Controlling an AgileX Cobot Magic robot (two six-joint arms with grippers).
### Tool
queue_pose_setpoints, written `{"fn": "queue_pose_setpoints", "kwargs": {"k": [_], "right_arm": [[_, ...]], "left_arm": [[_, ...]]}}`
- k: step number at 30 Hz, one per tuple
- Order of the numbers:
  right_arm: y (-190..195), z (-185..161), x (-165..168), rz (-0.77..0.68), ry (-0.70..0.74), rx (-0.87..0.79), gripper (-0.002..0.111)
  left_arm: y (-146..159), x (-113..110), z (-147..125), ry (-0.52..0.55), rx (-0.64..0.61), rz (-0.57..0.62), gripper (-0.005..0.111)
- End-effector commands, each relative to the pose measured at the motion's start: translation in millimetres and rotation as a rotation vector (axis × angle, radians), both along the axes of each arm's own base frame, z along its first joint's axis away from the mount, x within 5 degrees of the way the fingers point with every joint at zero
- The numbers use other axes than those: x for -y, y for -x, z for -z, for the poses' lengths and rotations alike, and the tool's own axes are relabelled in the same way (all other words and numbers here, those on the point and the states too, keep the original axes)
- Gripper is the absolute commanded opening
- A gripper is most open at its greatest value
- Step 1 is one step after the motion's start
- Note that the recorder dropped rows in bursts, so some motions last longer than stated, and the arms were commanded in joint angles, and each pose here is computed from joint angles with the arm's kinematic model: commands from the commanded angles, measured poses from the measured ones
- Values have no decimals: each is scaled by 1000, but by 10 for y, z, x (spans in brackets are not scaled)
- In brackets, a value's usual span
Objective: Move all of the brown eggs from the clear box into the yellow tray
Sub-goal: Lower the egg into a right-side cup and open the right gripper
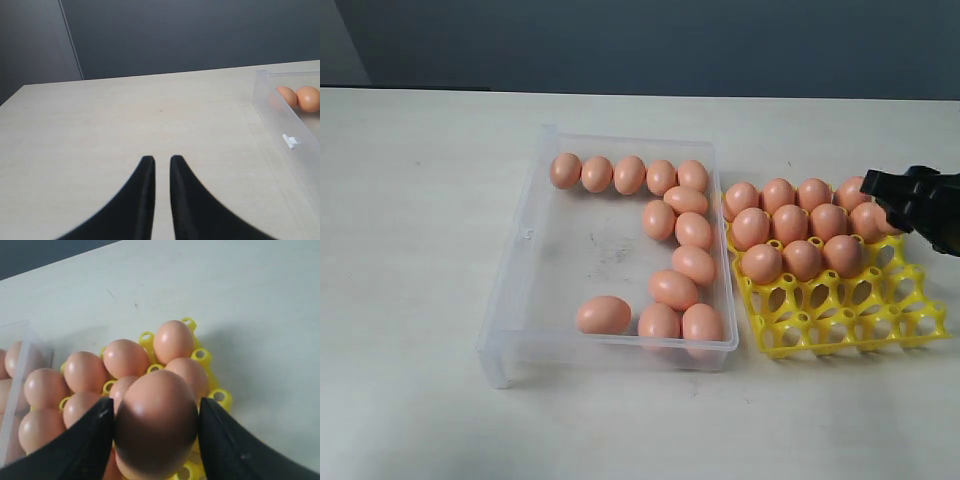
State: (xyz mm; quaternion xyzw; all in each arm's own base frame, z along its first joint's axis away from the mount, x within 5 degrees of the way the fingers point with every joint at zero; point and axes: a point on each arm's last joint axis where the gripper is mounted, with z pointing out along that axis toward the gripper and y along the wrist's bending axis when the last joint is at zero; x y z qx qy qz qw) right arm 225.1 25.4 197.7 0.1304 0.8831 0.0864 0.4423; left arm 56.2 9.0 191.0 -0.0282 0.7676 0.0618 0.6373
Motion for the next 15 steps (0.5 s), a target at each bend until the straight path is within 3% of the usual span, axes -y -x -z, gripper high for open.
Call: {"fn": "queue_pose_setpoints", "kwargs": {"k": [1, 15], "right_arm": [[-27, 113, 37, 12, 18, -44, 0], [-175, 487, 91, 57, 100, -120, 0]], "left_arm": [[-4, 2, 7, 2, 6, 3, 12], [-4, 2, 7, 2, 6, 3, 12]]}}
